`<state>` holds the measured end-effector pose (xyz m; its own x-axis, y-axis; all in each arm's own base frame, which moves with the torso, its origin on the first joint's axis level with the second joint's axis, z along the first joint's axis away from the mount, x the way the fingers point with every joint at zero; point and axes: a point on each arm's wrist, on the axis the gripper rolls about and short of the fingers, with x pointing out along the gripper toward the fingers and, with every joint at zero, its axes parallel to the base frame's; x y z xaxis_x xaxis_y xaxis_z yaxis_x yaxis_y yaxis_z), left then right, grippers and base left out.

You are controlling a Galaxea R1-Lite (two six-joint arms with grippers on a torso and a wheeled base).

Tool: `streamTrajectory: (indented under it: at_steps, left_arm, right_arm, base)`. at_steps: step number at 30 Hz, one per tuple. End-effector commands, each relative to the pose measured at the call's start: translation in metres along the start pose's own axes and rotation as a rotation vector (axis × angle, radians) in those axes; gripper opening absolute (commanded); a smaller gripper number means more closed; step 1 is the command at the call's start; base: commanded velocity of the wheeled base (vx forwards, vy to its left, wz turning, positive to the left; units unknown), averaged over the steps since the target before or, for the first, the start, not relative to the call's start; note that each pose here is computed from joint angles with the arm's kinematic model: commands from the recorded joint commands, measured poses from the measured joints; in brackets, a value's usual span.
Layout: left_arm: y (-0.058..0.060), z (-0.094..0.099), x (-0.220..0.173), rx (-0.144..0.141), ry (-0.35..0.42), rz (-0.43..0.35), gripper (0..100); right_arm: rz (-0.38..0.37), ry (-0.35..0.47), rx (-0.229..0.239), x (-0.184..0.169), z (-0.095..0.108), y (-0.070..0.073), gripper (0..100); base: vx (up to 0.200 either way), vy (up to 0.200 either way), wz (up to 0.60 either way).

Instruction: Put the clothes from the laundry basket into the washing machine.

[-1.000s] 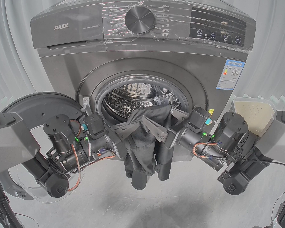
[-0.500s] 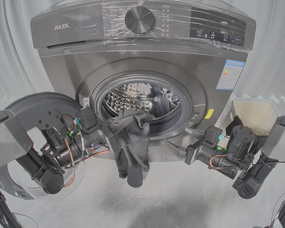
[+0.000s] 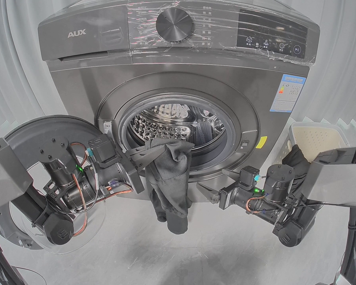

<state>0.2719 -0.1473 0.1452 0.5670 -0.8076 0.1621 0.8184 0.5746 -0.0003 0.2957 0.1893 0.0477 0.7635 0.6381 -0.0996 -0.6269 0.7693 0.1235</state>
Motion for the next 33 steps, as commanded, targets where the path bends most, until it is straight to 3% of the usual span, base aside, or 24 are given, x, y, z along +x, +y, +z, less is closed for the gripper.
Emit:
streamTrajectory:
  at_steps: [1,7,11,18,26,33]
  left_arm:
    - [-0.003,0.004,-0.003,0.002,-0.006,-0.005,0]
    - [-0.004,0.002,-0.005,-0.002,0.004,-0.007,0]
    - [-0.003,0.001,-0.006,-0.005,0.009,-0.014,0]
    - [-0.003,0.001,-0.006,-0.003,0.007,-0.013,0]
    - [0.003,0.000,-0.008,-0.001,0.010,0.007,0]
    - [0.005,0.001,-0.009,0.000,0.009,0.016,0]
  right_arm:
    - [-0.014,0.028,0.001,0.027,-0.026,-0.012,100]
    - [-0.012,0.057,-0.010,0.040,-0.047,-0.017,100]
    - [0.052,0.063,-0.016,0.039,-0.048,-0.011,100]
    - [0.140,0.074,-0.034,0.042,-0.052,0.017,100]
    - [0.252,0.086,-0.047,0.042,-0.058,0.060,100]
    - [0.266,0.090,-0.042,0.042,-0.061,0.064,100]
  base:
    - [0.000,0.000,0.00]
    - [0.000,0.000,0.00]
    - [0.000,0.000,0.00]
    - [0.000,0.000,0.00]
    - [0.000,0.000,0.00]
    - [0.000,0.000,0.00]
